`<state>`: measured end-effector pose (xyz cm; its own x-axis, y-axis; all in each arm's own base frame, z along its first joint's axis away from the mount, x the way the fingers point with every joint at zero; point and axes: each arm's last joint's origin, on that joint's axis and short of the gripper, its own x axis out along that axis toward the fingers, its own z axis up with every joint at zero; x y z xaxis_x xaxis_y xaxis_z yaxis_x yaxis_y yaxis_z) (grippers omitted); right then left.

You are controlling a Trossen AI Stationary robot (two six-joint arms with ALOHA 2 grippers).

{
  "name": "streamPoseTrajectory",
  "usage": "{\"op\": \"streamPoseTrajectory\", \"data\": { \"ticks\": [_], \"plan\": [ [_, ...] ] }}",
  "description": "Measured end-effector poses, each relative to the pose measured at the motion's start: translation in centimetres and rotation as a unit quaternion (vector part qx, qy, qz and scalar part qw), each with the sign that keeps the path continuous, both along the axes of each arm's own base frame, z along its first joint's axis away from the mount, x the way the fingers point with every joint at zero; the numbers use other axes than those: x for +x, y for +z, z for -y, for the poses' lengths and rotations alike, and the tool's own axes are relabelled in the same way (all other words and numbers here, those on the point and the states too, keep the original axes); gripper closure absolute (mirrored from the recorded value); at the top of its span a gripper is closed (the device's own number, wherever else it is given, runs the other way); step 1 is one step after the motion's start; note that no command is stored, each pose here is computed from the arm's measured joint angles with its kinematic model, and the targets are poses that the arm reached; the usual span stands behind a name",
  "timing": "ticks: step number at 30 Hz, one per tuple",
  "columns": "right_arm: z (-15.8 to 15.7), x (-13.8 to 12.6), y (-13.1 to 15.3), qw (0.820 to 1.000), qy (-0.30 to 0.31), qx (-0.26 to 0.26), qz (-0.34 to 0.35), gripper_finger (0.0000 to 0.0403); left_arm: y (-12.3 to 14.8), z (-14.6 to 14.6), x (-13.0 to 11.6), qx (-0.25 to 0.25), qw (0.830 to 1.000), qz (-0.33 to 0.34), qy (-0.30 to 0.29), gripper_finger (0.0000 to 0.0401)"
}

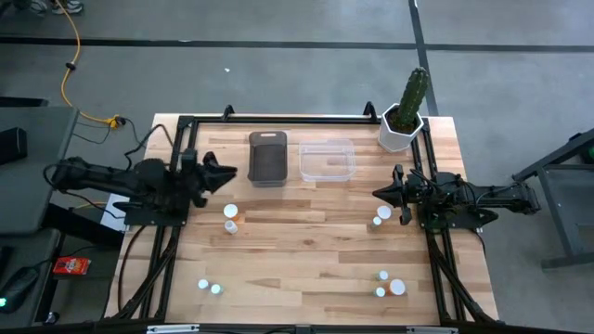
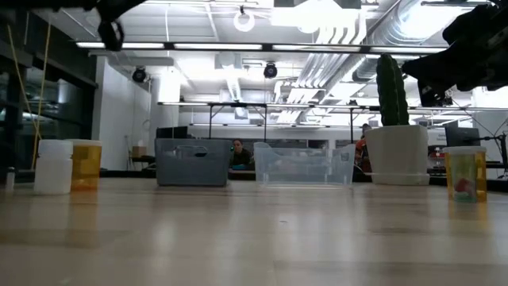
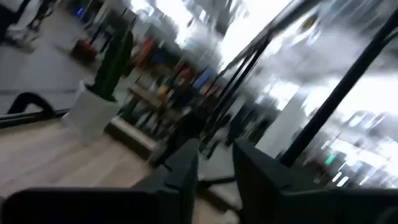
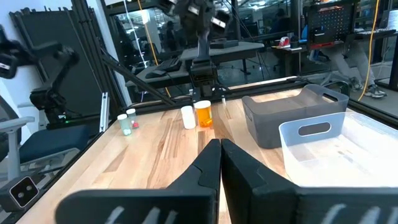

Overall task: Pick and place medicine bottles into bin by pill shape (circle, oval)
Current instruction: Put the top left orange capsule bottle into the black bin

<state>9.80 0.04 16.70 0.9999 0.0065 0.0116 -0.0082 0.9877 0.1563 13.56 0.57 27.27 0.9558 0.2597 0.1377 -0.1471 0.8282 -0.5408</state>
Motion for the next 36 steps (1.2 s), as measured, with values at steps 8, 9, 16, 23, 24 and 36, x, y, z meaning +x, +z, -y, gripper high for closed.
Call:
{"op": "streamPoseTrajectory", "data": {
  "ticks": [8, 9, 16, 23, 24, 36],
  "plan": [
    [0.0, 0.0, 0.0, 1.000, 0.000, 0.000, 0.000, 0.0398, 4.1, 0.2, 5.0, -0.004, 0.977, -0.212, -0.024, 0.0207],
    [0.0, 0.0, 0.0, 1.000, 0.000, 0.000, 0.000, 0.0398, 4.2, 0.3, 5.5, -0.009, 0.970, -0.241, -0.035, 0.0200],
    [0.0, 0.0, 0.0, 1.000, 0.000, 0.000, 0.000, 0.0398, 3.3, 1.1, 7.9, -0.002, 0.879, -0.460, -0.123, 0.0186],
    [0.0, 0.0, 0.0, 1.000, 0.000, 0.000, 0.000, 0.0398, 0.3, 0.9, 7.7, -0.113, 0.788, -0.604, -0.040, 0.0185],
    [0.0, 0.0, 0.0, 1.000, 0.000, 0.000, 0.000, 0.0398, 0.0, 0.9, 7.6, -0.126, 0.776, -0.617, -0.029, 0.0185],
    [0.0, 0.0, 0.0, 1.000, 0.000, 0.000, 0.000, 0.0398, -3.0, 1.7, 9.3, -0.239, 0.718, -0.645, 0.107, 0.0185]
  ]
}}
